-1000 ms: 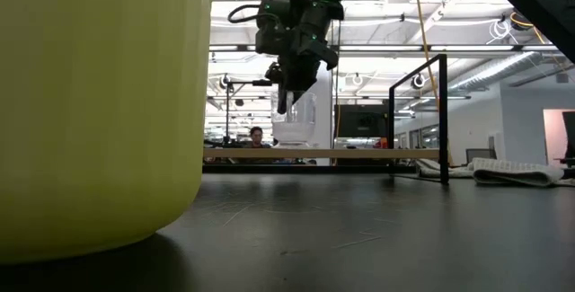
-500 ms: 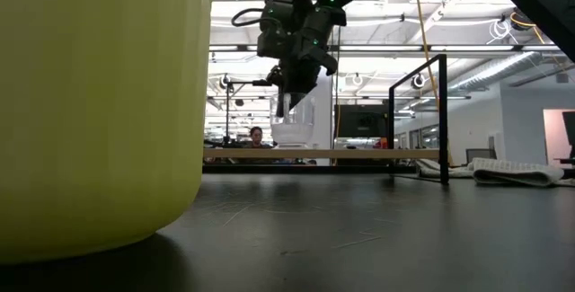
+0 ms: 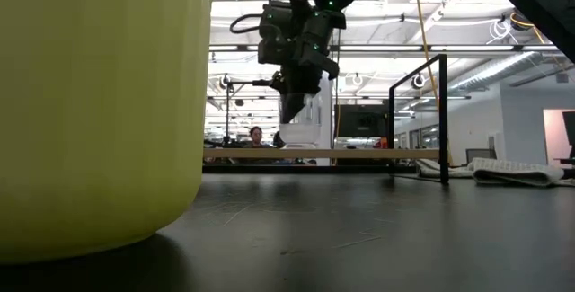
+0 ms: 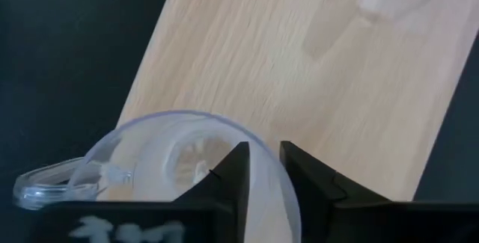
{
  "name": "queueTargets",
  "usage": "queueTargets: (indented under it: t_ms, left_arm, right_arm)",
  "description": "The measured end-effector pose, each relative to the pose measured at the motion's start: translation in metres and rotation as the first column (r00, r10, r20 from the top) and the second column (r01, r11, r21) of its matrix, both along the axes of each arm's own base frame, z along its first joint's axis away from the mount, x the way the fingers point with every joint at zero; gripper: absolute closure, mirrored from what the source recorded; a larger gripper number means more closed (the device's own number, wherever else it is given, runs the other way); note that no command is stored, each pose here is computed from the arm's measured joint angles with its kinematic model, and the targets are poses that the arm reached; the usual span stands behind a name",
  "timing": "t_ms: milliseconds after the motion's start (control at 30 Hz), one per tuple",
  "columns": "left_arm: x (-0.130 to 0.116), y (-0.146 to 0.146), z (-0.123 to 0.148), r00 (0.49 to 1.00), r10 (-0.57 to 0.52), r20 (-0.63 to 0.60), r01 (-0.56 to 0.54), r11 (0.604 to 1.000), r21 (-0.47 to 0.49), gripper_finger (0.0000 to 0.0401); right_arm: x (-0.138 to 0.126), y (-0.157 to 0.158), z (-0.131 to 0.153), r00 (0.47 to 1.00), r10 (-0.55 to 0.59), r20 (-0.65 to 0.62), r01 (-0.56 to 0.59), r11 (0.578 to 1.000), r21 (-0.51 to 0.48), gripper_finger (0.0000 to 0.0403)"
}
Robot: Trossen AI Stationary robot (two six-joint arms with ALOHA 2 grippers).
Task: Stack small to large cups/mugs on shelf
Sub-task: Put the transparent mug on the shelf
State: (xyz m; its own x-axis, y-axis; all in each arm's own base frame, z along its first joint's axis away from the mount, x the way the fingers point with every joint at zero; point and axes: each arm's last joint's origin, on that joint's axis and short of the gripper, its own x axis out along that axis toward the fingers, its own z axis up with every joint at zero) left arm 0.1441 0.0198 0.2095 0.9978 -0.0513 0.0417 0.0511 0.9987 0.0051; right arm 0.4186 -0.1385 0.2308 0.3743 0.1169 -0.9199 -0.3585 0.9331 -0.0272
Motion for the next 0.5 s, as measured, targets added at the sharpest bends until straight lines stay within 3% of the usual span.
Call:
queueTargets:
  t_ms: [333, 500]
  left_arm:
    - [0.000, 0.000, 0.000, 1.000, 0.000, 0.000, 0.000, 1.000, 0.000, 0.0368]
    - [0.000, 0.000, 0.000, 1.000, 0.000, 0.000, 0.000, 1.000, 0.000, 0.0368]
  right_arm:
    - [0.001, 0.000, 0.001, 1.000, -0.007, 0.010, 0.007, 1.000, 0.000, 0.0283]
    - [-0.006, 0.003, 0.023, 0.998, -0.011, 0.060, 0.012, 1.000, -0.015, 0.0270]
